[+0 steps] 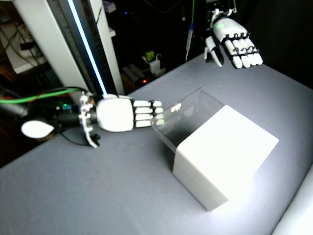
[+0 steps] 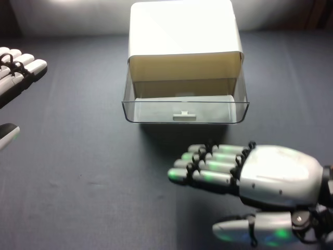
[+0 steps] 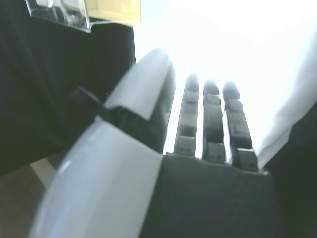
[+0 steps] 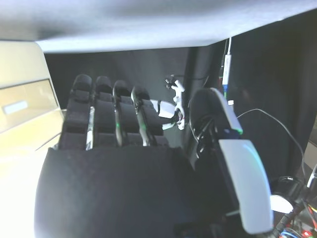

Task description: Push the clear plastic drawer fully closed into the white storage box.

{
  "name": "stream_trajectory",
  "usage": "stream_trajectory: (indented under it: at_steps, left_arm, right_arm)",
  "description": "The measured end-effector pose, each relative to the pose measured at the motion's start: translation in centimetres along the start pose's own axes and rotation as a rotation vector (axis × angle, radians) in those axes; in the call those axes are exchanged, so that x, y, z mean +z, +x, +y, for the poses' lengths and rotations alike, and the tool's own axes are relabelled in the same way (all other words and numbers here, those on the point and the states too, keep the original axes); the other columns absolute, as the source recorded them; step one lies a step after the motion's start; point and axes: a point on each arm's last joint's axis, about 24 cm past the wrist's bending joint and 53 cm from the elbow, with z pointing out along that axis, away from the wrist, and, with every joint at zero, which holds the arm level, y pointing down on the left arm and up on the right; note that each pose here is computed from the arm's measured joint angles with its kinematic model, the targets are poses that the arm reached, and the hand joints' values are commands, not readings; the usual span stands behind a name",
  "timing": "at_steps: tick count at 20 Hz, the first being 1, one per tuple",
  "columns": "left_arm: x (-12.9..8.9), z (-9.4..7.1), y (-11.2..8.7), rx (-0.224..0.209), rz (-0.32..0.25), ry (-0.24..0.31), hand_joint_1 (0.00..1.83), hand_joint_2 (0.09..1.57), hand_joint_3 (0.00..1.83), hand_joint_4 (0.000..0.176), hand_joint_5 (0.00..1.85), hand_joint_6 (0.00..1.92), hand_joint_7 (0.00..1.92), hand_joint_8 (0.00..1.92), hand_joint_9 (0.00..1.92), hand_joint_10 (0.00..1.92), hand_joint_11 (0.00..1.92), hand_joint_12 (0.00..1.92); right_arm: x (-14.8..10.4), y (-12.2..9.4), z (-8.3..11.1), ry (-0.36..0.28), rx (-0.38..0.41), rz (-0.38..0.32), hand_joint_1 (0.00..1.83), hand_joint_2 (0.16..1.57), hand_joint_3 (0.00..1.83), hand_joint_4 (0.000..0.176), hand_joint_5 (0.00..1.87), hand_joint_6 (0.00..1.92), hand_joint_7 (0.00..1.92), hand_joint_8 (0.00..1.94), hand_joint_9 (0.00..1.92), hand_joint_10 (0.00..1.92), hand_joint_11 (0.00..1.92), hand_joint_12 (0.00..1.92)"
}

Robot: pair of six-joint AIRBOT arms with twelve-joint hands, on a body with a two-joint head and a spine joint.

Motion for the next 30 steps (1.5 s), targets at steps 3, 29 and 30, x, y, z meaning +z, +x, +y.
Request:
stream_trajectory:
  at_steps: [3, 29, 30]
  left_arm:
    - [0.0, 0.0, 0.0, 0.000, 0.000, -0.001, 0.81, 1.56, 0.00, 0.002, 0.00, 0.00, 0.00, 0.00, 0.00, 0.00, 0.00, 0.00]
    - [-0.3, 0.3, 0.0, 0.003, -0.002, -0.011, 0.75, 1.56, 0.03, 0.003, 0.00, 0.00, 0.00, 0.00, 0.00, 0.00, 0.00, 0.00]
    - [-0.3, 0.4, 0.0, 0.003, -0.001, -0.013, 0.64, 1.56, 0.03, 0.004, 0.00, 0.00, 0.00, 0.00, 0.00, 0.00, 0.00, 0.00]
  right_arm:
    - [0.7, -0.5, 0.3, -0.009, -0.030, -0.012, 0.25, 1.44, 0.00, 0.000, 0.00, 0.00, 0.00, 0.00, 0.00, 0.00, 0.00, 0.00]
    - [1.9, -2.9, 4.7, -0.131, -0.144, -0.056, 0.27, 1.41, 0.00, 0.000, 0.00, 0.00, 0.00, 0.00, 0.00, 0.00, 0.00, 0.00]
    - [1.8, -3.0, 4.6, -0.128, -0.147, -0.057, 0.32, 1.39, 0.00, 0.000, 0.00, 0.00, 0.00, 0.00, 0.00, 0.00, 0.00, 0.00]
